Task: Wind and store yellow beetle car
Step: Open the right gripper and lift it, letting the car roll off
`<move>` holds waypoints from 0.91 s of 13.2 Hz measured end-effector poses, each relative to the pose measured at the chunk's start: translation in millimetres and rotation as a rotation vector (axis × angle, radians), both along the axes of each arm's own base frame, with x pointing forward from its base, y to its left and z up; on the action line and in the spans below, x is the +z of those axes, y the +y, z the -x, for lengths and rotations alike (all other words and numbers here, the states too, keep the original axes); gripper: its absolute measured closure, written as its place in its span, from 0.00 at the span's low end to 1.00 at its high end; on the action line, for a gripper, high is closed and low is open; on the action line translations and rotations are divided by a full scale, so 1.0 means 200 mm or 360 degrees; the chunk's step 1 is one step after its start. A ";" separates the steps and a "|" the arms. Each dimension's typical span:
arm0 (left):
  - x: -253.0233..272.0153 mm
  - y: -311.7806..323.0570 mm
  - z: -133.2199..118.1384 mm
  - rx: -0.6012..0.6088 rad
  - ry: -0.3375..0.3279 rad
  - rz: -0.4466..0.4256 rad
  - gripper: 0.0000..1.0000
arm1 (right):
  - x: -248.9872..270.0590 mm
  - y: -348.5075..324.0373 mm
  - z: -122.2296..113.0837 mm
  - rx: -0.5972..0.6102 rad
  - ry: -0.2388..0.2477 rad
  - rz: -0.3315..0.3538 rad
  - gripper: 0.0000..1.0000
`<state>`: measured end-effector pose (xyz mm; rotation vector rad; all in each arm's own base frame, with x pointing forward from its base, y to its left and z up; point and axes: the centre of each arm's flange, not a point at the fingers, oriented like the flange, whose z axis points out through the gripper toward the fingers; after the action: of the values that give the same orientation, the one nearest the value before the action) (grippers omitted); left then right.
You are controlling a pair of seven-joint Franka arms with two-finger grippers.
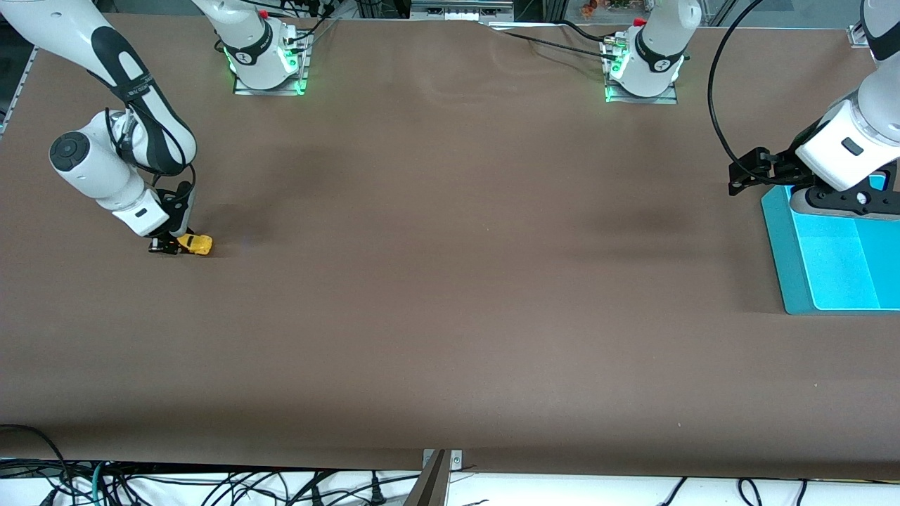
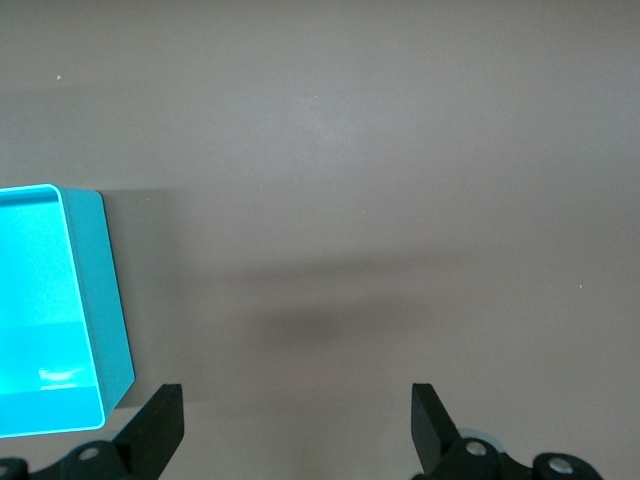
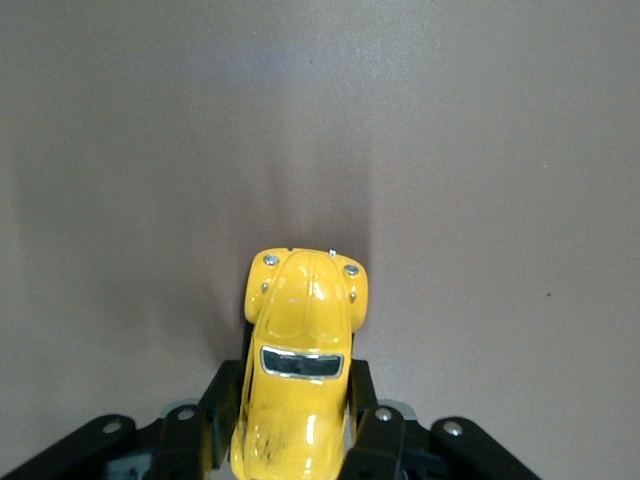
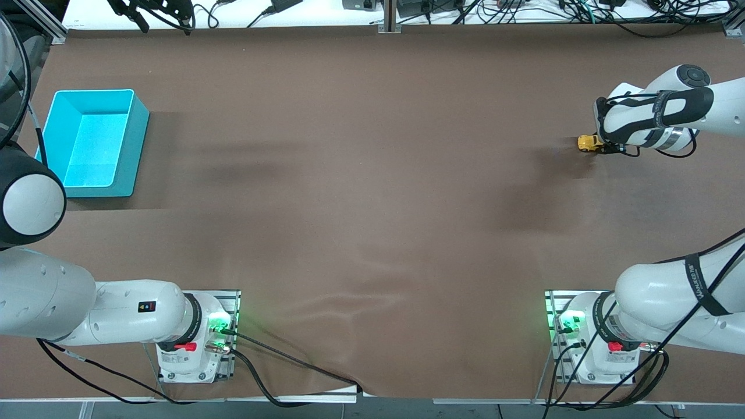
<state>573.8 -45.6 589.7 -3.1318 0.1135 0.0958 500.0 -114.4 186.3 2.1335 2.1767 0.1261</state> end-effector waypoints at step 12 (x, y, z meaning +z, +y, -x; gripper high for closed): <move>0.00 0.00 0.00 0.0000 0.0000 0.0000 0.00 | 0.55 0.14 -0.44 0.0040 0.0139 -0.0143 0.00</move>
<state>573.8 -45.5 589.7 -3.1318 0.1132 0.0958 588.3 -87.1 297.0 2.1991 2.2886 0.1380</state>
